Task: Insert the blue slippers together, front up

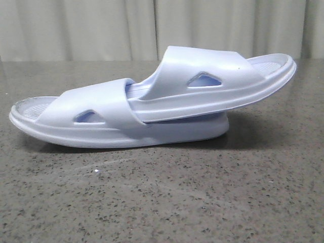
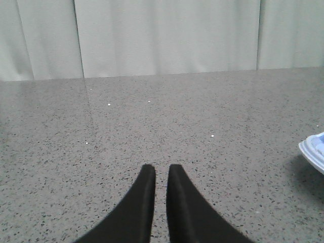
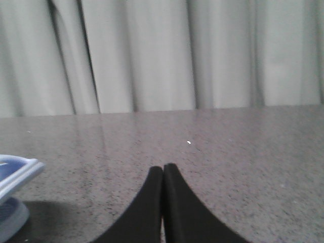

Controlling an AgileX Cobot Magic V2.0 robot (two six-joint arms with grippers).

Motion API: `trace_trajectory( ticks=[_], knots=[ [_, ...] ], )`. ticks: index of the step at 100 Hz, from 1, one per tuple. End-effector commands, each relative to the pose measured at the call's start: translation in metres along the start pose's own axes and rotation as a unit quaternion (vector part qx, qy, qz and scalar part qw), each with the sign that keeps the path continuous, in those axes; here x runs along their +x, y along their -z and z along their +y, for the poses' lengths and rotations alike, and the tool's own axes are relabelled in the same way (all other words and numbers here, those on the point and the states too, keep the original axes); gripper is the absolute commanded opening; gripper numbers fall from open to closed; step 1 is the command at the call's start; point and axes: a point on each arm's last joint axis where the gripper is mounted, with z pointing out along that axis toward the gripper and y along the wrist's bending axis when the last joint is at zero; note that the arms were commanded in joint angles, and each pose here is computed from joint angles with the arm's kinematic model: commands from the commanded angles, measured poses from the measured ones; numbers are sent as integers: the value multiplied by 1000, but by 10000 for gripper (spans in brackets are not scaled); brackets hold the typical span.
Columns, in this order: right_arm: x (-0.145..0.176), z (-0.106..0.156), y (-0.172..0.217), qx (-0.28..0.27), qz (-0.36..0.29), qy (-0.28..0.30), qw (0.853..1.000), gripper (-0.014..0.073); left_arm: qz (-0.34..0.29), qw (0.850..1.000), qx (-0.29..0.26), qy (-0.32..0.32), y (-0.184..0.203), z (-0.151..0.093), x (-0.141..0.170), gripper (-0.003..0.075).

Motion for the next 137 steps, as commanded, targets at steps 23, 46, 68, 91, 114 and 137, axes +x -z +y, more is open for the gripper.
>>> trace_trajectory(
  ticks=[23, 46, 68, 91, 114, 137],
  knots=[
    [-5, -4, 8, 40, -52, 16, 998, -107, -52, 999, 0, 9, 2, 0, -6, 16],
    [12, -5, 8, 42, -30, 20, 998, -107, -52, 999, 0, 9, 2, 0, -6, 16],
    [18, -6, 8, 43, -20, 14, 999, -107, -52, 999, 0, 9, 2, 0, -6, 16],
    [19, -6, 8, 43, -19, 14, 999, -107, -52, 999, 0, 9, 2, 0, -6, 16],
    [19, -6, 8, 43, -19, 14, 999, -107, -52, 999, 0, 9, 2, 0, -6, 16],
    [19, -6, 8, 43, -19, 14, 999, -107, -52, 999, 0, 9, 2, 0, -6, 16]
  ],
)
